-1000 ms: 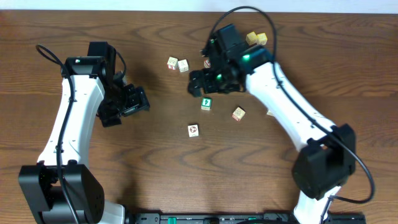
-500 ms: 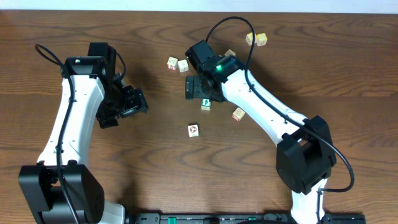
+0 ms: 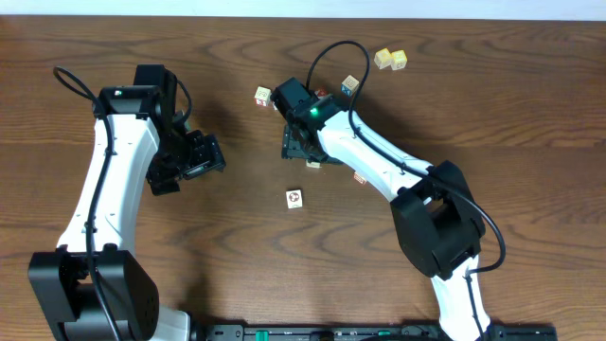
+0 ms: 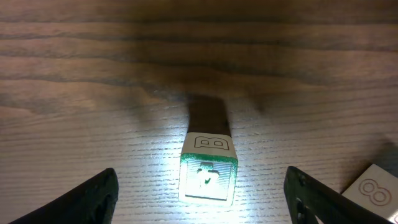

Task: Lift 4 blocks
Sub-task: 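Lower the right gripper and grasp the green '4' block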

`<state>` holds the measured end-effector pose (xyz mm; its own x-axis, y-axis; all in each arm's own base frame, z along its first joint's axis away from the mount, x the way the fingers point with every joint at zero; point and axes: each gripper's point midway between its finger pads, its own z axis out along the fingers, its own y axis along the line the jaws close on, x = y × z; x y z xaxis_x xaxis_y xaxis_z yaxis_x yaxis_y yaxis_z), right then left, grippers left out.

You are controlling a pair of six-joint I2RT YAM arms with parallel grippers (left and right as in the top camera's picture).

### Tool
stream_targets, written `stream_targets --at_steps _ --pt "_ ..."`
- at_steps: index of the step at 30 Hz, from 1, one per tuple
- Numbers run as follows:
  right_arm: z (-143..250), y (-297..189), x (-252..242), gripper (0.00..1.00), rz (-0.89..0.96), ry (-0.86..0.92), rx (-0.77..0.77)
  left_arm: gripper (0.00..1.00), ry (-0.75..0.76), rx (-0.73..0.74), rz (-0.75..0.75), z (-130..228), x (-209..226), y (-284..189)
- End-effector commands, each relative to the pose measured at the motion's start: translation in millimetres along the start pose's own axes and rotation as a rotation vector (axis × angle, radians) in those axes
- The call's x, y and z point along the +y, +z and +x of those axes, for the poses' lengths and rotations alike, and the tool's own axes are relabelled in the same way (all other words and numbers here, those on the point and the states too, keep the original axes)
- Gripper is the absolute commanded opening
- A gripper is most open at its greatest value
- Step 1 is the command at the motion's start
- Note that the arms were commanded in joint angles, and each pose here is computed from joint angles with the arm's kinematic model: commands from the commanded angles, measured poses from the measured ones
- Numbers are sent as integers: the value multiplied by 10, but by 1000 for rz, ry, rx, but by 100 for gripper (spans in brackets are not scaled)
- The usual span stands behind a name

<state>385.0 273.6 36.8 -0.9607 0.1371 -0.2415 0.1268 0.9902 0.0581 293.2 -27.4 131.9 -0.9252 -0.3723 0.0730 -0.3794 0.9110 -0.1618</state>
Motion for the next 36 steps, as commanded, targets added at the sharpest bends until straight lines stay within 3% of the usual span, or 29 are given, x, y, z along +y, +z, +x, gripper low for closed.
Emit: stream_targets --at_steps 1,3,7,18,36 --pt "23 97 -11 80 32 10 -4 88 1 -13 -6 -21 13 -20" --pt "35 133 -13 75 36 8 0 88 1 -13 -5 -23 13 -20" --pt "29 146 -4 57 34 9 -3 88 1 -14 -5 -23 13 -21" --pt "89 329 -106 55 94 -1 15 88 1 -13 -5 -22 13 -20" --pt "120 251 -432 29 124 -26 133 88 1 -14 -5 -23 13 -21"
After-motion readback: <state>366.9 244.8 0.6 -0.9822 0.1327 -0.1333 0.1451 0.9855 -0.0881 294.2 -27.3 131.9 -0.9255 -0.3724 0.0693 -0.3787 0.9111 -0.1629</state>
